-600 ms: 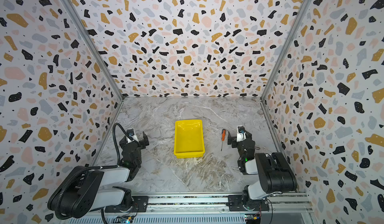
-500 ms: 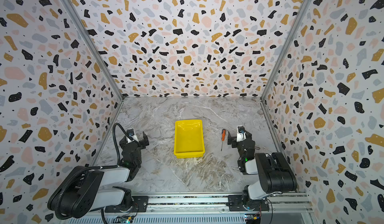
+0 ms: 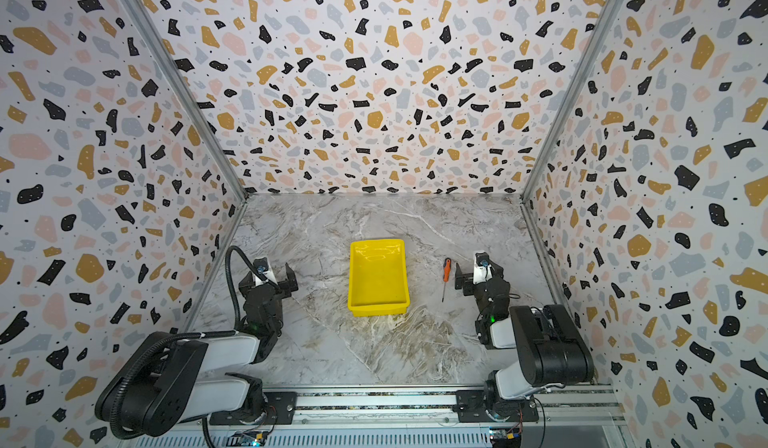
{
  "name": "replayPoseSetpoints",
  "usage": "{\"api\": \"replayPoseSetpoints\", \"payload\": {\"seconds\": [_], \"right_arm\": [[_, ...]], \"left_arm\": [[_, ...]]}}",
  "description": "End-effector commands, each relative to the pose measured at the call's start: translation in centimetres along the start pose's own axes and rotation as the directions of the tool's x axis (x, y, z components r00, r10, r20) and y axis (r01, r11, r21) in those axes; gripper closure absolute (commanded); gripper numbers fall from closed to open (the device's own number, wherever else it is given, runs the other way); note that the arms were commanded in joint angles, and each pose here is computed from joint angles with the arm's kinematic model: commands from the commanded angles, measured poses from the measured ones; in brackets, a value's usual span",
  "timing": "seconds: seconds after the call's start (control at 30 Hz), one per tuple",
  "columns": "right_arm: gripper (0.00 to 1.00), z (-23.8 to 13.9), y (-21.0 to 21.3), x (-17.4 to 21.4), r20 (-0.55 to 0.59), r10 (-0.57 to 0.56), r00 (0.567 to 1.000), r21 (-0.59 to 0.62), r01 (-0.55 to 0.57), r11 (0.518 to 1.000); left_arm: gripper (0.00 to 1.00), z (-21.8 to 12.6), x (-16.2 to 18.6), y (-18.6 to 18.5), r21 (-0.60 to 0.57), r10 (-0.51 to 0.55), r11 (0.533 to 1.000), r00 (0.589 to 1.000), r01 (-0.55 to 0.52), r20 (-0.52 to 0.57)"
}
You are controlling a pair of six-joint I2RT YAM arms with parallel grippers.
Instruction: Put the screwdriver in the bin
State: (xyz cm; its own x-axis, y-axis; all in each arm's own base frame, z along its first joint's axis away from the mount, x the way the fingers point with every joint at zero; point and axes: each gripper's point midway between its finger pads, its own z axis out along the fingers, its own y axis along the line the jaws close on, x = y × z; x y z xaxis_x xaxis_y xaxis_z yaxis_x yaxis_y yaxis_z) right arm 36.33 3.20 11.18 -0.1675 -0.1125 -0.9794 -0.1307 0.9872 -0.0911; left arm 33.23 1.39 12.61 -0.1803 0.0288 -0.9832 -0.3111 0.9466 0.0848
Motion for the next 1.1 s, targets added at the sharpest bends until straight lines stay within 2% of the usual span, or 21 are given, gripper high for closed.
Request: {"api": "replayPoseSetpoints", "payload": {"seconds": [0.0,1.07], "right_arm": [[0.01,0.35,-0.10,-1.09,0.029,0.009,1.000,-0.001,-0.009,1.000],[0.01,-0.16,0.03,-1.58,0.053,-0.003,0.999,0.001,0.003,1.000]], "left_arm": [[0.00,-0.09,-1.47,0.26,-0.004,-0.047,0.999,0.997,0.047,0.056],[0.00,-0.09,-1.41,0.33,-0.007,-0.046,0.999,0.997,0.046,0.054]]}}
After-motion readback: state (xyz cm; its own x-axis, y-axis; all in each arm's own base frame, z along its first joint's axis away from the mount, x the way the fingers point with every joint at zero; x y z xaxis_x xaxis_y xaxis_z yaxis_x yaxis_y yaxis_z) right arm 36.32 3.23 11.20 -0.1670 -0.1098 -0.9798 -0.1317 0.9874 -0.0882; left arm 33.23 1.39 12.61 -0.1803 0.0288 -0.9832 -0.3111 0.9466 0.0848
